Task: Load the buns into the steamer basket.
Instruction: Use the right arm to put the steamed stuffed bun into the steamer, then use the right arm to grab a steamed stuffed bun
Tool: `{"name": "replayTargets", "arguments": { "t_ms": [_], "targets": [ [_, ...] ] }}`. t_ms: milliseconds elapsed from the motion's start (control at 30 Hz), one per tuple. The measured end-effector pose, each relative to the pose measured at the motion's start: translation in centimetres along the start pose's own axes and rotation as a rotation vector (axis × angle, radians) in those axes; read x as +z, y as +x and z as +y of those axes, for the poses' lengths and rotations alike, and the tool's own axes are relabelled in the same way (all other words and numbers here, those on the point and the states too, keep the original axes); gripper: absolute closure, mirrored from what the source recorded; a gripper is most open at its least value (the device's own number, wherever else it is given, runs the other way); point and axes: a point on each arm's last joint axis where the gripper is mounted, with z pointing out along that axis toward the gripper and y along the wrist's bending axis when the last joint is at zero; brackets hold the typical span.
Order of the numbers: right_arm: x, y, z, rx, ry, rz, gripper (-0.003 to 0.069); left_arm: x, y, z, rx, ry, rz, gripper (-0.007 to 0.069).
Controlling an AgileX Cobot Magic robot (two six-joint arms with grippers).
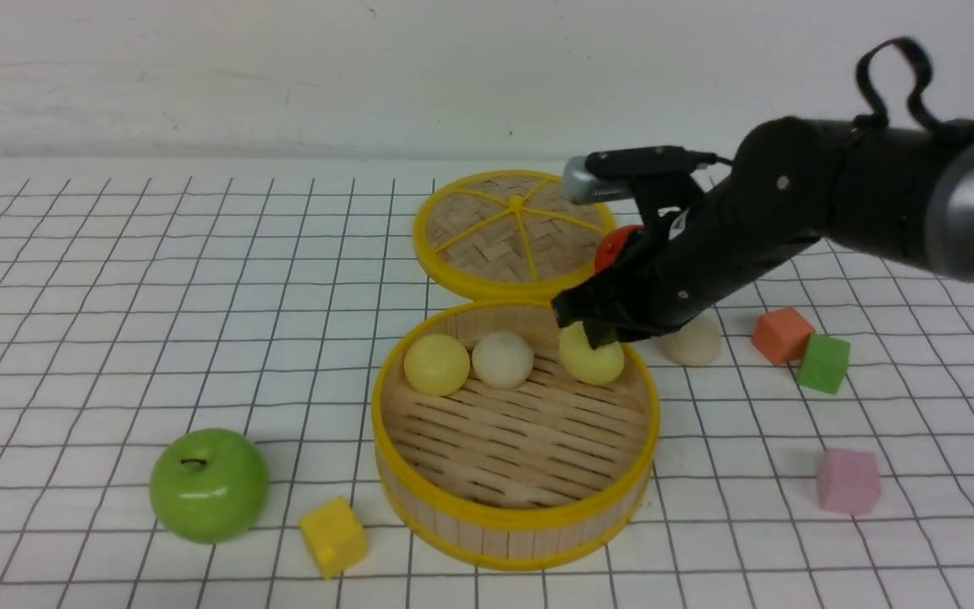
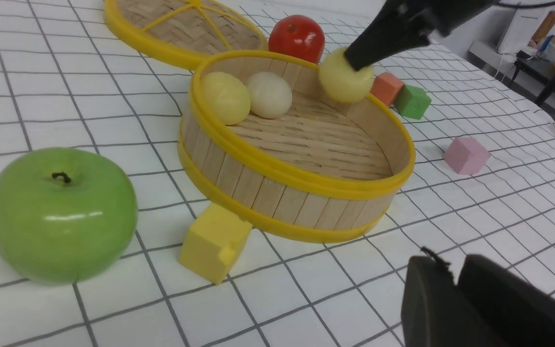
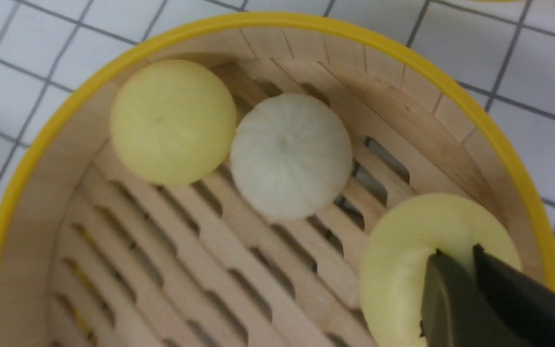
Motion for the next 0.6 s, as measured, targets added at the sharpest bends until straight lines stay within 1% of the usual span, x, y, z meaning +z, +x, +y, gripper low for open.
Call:
{"name": "replayTargets", "arguments": {
  "t_ms": [100,200,333,367,433,533,600],
  "targets": [
    [1.3,0.3,-0.3,0.007,0.006,0.006,0.0596,0.0,0.0,0.0,0.000,0.000,0.000,0.0539],
    [2.1,0.6,-0.4,0.030,-0.001,0.012,0.0502,0.0,0.0,0.0,0.000,0.000,0.000,0.0534],
    [2.0,0.5,-0.3,0.041,-0.008,0.006,0.0318,0.0,0.0,0.0,0.000,0.000,0.000,0.0533],
    [1.9,0.4,-0.3,0.041,-0.009,0.005,0.0309,0.0,0.0,0.0,0.000,0.000,0.000,0.0533],
    [0.7,0.2,0.0,0.036,-0.016,-0.001,0.0205,0.0,0.0,0.0,0.000,0.000,0.000,0.0531],
    [-2.3,-0.6,0.6,0.009,-0.022,-0.032,0.0140,0.0,0.0,0.0,0.000,0.000,0.000,0.0526],
    [-4.8,-1.1,0.5,-0.019,-0.007,-0.062,0.0120,0.0,0.0,0.0,0.000,0.000,0.000,0.0523]
  ]
}}
